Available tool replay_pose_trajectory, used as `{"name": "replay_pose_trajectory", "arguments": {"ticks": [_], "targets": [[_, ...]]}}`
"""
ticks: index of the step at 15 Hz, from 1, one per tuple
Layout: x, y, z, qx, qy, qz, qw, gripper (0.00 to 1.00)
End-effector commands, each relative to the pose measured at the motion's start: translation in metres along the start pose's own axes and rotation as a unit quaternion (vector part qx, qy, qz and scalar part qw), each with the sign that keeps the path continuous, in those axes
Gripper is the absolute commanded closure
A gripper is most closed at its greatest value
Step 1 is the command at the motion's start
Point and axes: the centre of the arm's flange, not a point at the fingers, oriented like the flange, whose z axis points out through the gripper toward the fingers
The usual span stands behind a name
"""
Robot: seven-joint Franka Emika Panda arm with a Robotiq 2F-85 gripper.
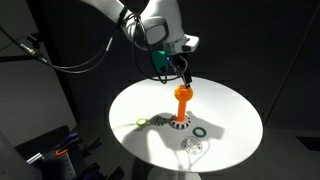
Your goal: Put the orange ring around the rod
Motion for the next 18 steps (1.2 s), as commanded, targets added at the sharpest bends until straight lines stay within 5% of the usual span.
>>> {"name": "replay_pose_trajectory", "arguments": {"ticks": [1, 18], "targets": [[-0.003, -0.001, -0.002, 0.017, 0.003, -0.013, 0.9998, 0.0], [-0.003, -0.009, 0.023, 0.033, 0.046, -0.042, 0.9975, 0.0]]}}
